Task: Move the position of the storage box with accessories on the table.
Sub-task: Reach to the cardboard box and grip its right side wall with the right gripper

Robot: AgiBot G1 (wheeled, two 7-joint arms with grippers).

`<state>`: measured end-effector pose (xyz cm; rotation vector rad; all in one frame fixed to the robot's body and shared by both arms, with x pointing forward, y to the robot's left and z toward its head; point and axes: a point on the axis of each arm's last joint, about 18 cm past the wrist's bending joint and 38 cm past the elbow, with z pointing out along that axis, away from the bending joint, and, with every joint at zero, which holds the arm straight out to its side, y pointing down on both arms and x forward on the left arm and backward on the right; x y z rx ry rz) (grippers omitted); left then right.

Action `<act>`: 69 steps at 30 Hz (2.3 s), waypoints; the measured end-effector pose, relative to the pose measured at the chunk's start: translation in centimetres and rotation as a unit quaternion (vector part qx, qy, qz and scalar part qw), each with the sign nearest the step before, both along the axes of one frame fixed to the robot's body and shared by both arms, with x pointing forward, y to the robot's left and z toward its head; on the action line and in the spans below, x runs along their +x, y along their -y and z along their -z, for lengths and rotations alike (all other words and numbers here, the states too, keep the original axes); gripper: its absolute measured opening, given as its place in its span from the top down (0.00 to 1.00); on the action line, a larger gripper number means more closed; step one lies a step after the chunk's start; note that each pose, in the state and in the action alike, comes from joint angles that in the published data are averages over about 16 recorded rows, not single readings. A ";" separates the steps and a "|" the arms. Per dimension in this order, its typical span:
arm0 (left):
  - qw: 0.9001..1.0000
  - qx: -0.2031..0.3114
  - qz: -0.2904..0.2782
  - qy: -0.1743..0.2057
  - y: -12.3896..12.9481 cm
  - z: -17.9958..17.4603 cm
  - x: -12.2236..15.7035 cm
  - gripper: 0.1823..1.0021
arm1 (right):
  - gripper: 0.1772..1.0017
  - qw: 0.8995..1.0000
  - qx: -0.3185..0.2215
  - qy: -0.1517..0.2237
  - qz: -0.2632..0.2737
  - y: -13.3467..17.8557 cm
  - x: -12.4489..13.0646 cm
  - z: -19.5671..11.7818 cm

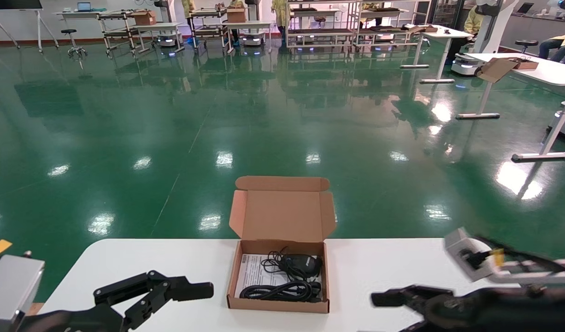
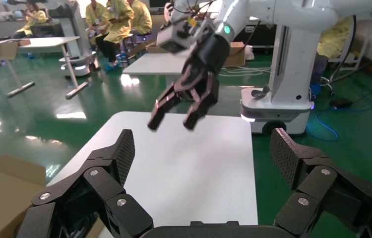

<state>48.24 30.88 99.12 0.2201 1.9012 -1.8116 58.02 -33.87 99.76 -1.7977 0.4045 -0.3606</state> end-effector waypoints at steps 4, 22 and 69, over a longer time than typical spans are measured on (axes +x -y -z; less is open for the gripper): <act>1.000 0.000 0.000 0.000 0.0 0.0 0.0 0.00 | 0.00 1.000 -0.005 0.000 0.028 0.6 0.9 -0.8; 1.000 0.000 0.000 0.000 0.0 0.0 0.0 0.00 | 0.00 0.973 0.059 -0.077 0.208 -2.3 11.1 -2.8; 1.000 0.000 0.000 0.000 0.0 0.0 0.0 0.00 | 0.00 0.934 0.096 -0.095 0.330 -10.2 19.6 8.5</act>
